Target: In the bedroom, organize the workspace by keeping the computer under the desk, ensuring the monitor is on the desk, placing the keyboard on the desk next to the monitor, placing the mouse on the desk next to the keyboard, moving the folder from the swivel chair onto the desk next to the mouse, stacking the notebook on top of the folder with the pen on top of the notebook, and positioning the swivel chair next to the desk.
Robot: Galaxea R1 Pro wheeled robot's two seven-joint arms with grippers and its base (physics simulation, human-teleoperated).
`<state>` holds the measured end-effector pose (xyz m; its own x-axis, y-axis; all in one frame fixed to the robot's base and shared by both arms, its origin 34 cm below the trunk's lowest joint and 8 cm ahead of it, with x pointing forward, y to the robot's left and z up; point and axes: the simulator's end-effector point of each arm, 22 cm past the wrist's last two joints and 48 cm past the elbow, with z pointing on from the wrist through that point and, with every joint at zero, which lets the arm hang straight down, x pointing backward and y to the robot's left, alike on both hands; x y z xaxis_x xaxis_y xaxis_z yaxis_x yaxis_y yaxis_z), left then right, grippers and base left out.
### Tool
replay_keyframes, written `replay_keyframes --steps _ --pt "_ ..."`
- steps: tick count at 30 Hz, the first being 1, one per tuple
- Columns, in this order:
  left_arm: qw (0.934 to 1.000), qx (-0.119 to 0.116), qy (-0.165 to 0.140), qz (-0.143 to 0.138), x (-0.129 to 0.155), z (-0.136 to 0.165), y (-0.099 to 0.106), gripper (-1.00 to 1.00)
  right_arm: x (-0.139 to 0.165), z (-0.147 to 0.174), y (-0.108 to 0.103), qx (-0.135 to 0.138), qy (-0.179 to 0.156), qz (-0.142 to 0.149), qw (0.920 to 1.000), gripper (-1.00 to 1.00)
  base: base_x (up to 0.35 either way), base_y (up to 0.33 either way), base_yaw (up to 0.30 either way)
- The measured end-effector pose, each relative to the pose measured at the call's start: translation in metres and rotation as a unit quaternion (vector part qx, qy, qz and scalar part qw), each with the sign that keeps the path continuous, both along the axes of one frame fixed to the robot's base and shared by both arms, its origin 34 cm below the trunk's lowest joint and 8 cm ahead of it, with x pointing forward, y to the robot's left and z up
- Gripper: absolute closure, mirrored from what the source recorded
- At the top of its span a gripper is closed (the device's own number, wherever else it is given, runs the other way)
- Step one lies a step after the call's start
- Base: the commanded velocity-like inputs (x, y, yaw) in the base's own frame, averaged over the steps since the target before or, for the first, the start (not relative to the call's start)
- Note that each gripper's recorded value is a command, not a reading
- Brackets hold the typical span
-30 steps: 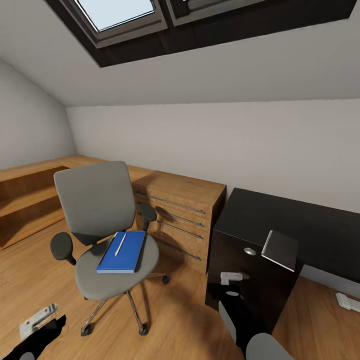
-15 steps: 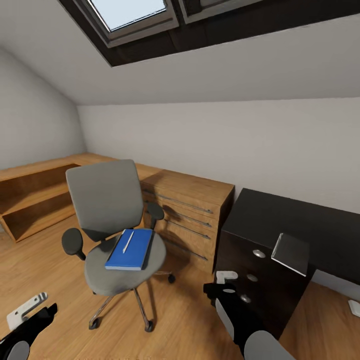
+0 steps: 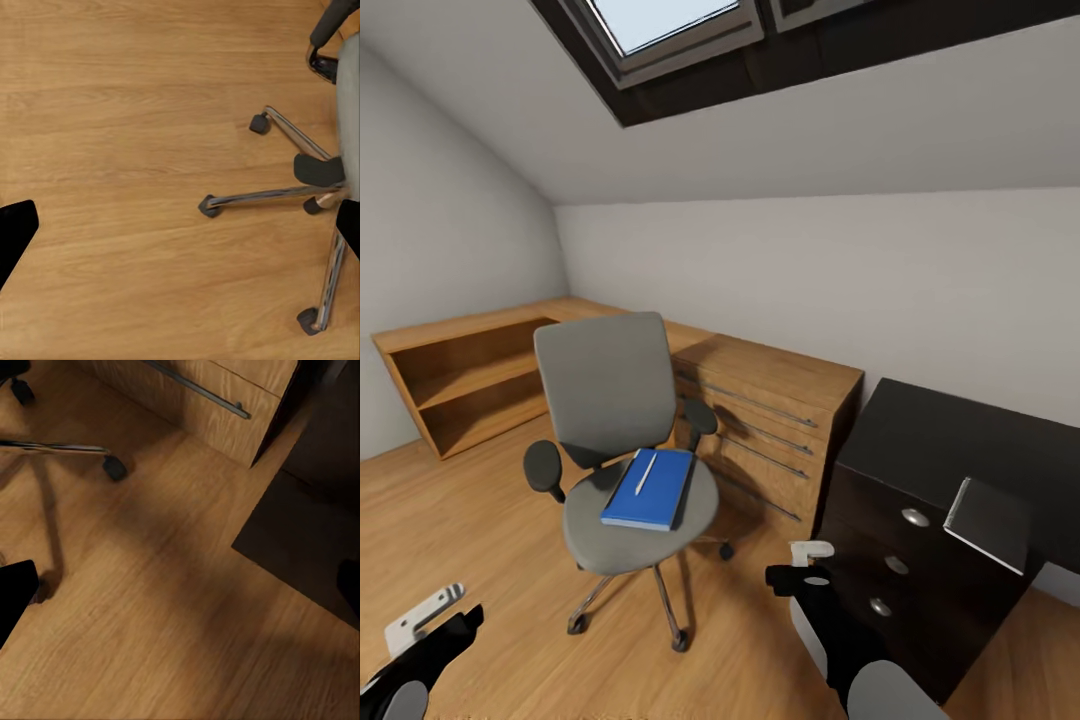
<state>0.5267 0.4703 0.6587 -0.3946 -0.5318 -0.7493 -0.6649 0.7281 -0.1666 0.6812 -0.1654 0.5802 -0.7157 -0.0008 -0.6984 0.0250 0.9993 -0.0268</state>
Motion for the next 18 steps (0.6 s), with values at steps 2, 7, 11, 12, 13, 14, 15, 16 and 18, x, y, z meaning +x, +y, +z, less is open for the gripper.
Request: replay_keyframes --steps 2,7,11,12,13,14,15,16,18 --pt "1.0000 0.000 0.001 0.000 -0.0002 -0.0012 -0.0005 -1.00 -0.0003 -0.0012 0.0000 0.000 0.001 0.000 1.0000 -1.00 0.000 0.008 0.205" --pt "1.0000 -0.001 0.004 -0.001 -0.0004 -0.0039 -0.0018 -1.00 -0.0010 -0.0038 0.0000 -0.001 0.003 0.001 1.0000 -1.00 0.000 0.178 0.178" --pt "1.0000 -0.001 0.005 -0.002 -0.0003 -0.0043 -0.0017 -1.00 -0.0005 -0.0038 -0.0003 -0.001 0.002 0.000 1.0000 -1.00 0.000 0.236 0.045" --pt "1.0000 -0.001 0.005 -0.002 -0.0003 -0.0045 -0.0019 -1.00 -0.0001 -0.0033 -0.0003 -0.001 0.001 0.000 1.0000 -1.00 0.000 0.126 0.018" --pt "1.0000 -0.001 0.005 -0.002 -0.0004 -0.0046 -0.0019 -1.00 0.0002 -0.0031 -0.0004 -0.001 0.001 0.000 1.0000 -1.00 0.000 0.081 0.011" --pt "1.0000 -0.001 0.005 -0.002 -0.0003 -0.0046 -0.0021 -1.00 0.0005 -0.0027 -0.0004 -0.001 0.000 0.000 1.0000 -1.00 0.000 0.052 0.007" --pt "1.0000 -0.001 0.005 -0.002 -0.0004 -0.0048 -0.0022 -1.00 0.0007 -0.0025 -0.0005 -0.002 -0.001 0.000 1.0000 -1.00 0.000 0.033 0.005" --pt "1.0000 -0.002 0.006 -0.002 -0.0004 -0.0049 -0.0024 -1.00 0.0009 -0.0023 -0.0004 -0.002 -0.001 0.000 1.0000 -1.00 0.000 0.021 0.003" --pt "1.0000 -0.002 0.007 -0.003 -0.0006 -0.0051 -0.0023 -1.00 0.0032 0.0007 0.0001 0.001 -0.005 0.000 1.0000 -1.00 0.000 0.005 0.001"
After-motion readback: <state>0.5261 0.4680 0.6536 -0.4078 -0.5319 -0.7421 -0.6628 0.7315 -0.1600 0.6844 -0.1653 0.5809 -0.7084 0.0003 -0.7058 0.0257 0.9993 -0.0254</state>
